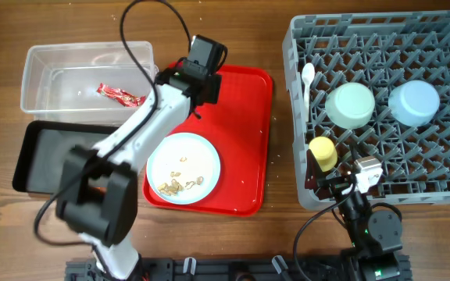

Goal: Sort waste into correct bins and load items into the dishwasher rack
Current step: 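Return the left gripper to the red tray and grasp the white tissue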

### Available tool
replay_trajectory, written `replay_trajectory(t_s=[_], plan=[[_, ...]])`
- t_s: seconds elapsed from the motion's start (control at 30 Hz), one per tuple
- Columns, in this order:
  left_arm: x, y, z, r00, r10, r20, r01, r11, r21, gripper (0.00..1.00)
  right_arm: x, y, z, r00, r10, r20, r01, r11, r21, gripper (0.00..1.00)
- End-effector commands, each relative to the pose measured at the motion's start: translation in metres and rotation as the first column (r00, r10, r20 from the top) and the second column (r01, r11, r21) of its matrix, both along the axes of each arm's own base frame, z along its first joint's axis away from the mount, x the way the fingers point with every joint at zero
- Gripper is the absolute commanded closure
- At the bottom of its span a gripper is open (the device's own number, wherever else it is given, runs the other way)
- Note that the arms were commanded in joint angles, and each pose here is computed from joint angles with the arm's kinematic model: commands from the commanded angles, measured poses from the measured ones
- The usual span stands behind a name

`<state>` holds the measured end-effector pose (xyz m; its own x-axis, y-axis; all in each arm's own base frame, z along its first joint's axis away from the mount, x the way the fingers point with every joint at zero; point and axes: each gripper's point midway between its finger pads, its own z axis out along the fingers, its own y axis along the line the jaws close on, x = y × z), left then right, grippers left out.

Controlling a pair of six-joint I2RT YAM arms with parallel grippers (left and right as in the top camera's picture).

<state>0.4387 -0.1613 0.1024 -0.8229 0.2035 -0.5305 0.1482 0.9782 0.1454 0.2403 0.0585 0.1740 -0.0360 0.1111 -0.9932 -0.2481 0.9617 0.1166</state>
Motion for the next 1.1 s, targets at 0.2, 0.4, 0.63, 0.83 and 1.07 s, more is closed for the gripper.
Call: replay_trajectory(t_s=[0.2, 0.4, 0.63, 0.83, 1.07], plan=[[0.014, 0.067, -0.055, 0.981, 0.18, -0.076, -0.171, 0.978, 0.119, 0.45, 0.0, -0.001, 0.001, 1.0, -0.004, 0.003, 0.004, 1.0, 0.018, 0.0], [0.008, 0.071, -0.092, 0.964, 0.204, -0.172, -0.192, 0.978, 0.085, 0.53, 0.0, -0.001, 0.001, 1.0, -0.004, 0.003, 0.004, 1.0, 0.018, 0.0], [0.003, 0.047, -0.099, 0.963, 0.135, -0.234, -0.148, 0.988, -0.038, 0.89, 0.0, -0.001, 0.001, 1.0, -0.004, 0.003, 0.004, 1.0, 0.018, 0.0], [0.003, 0.046, -0.07, 0.953, 0.227, -0.202, -0.252, 0.962, -0.109, 0.96, 0.0, -0.001, 0.001, 1.0, -0.004, 0.003, 0.004, 1.0, 0.018, 0.0], [-0.005, 0.027, 0.062, 0.981, 0.193, -0.025, -0.189, 0.914, -0.36, 0.96, 0.0, -0.001, 0.001, 1.0, -0.004, 0.003, 0.004, 1.0, 0.018, 0.0]])
